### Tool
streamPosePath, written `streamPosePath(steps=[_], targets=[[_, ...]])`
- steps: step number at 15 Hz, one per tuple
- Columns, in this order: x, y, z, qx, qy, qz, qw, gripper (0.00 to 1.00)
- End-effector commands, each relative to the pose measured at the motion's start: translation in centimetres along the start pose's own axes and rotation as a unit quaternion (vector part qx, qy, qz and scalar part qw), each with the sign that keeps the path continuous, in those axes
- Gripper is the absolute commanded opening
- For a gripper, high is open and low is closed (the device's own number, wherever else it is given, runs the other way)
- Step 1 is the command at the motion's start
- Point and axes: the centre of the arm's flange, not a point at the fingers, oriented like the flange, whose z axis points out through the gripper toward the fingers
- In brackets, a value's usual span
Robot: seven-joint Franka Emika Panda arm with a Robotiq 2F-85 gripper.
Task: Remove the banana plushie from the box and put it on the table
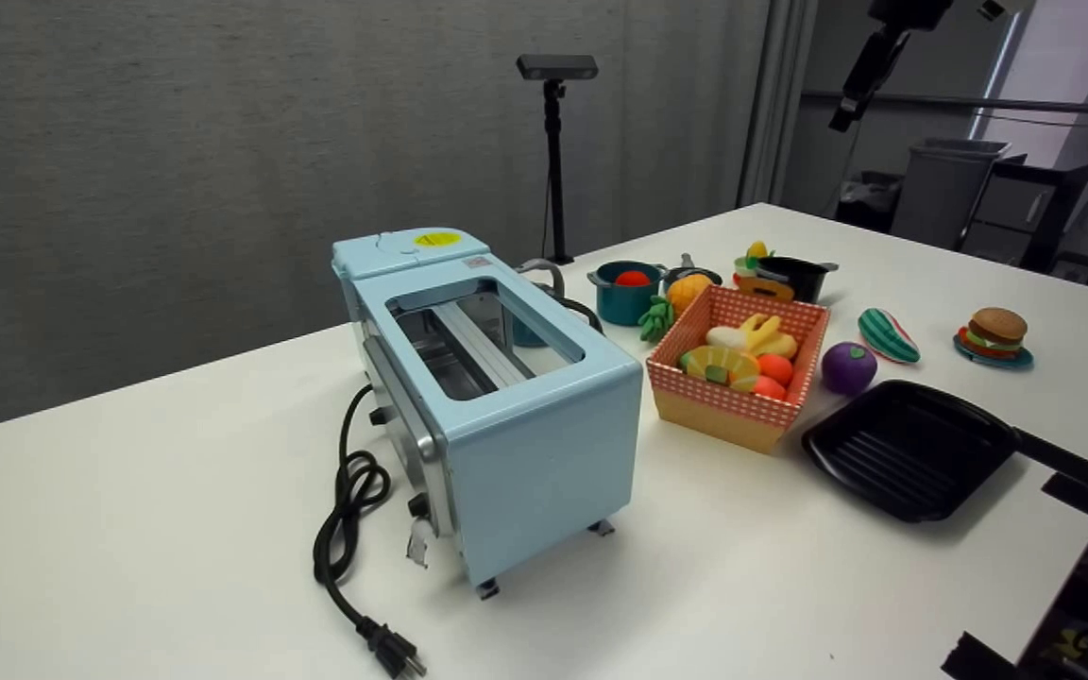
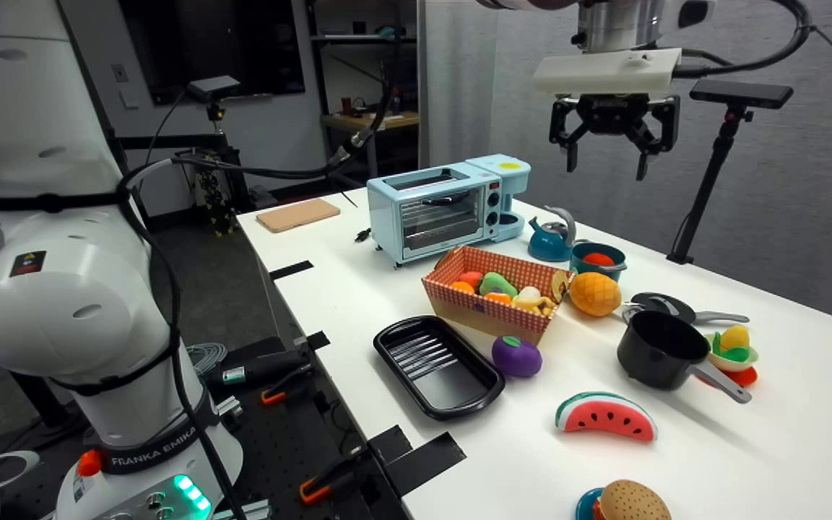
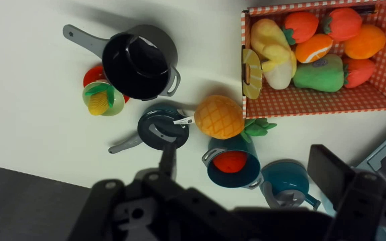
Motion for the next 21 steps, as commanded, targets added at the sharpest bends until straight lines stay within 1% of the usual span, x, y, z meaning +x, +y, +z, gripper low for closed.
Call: streamPosePath(steps=[1, 5, 8, 11, 15, 18, 21], targets=[[1.3, 0.7, 0.1, -0.015, 0.005, -0.010, 0.9998, 1.00], [0.5, -0.6, 0.7, -0.014, 0.009, -0.016, 0.9997, 0.99], [-1.1, -1.6, 1.6, -0.013, 0.011, -0.017, 0.9997, 0.98], [-3.2, -3.0, 3.4, -0.016, 0.010, -0.014, 0.9997, 0.96], [-6.3, -4.9, 6.3, -0.019, -0.002, -0.012, 0.9998, 0.92], [-8.4, -6.1, 7.9, -0.026, -0.011, -0.015, 0.9995, 0.93], [-9.5, -7.1, 9.3, -0.028, -0.024, -0.024, 0.9990, 0.93]])
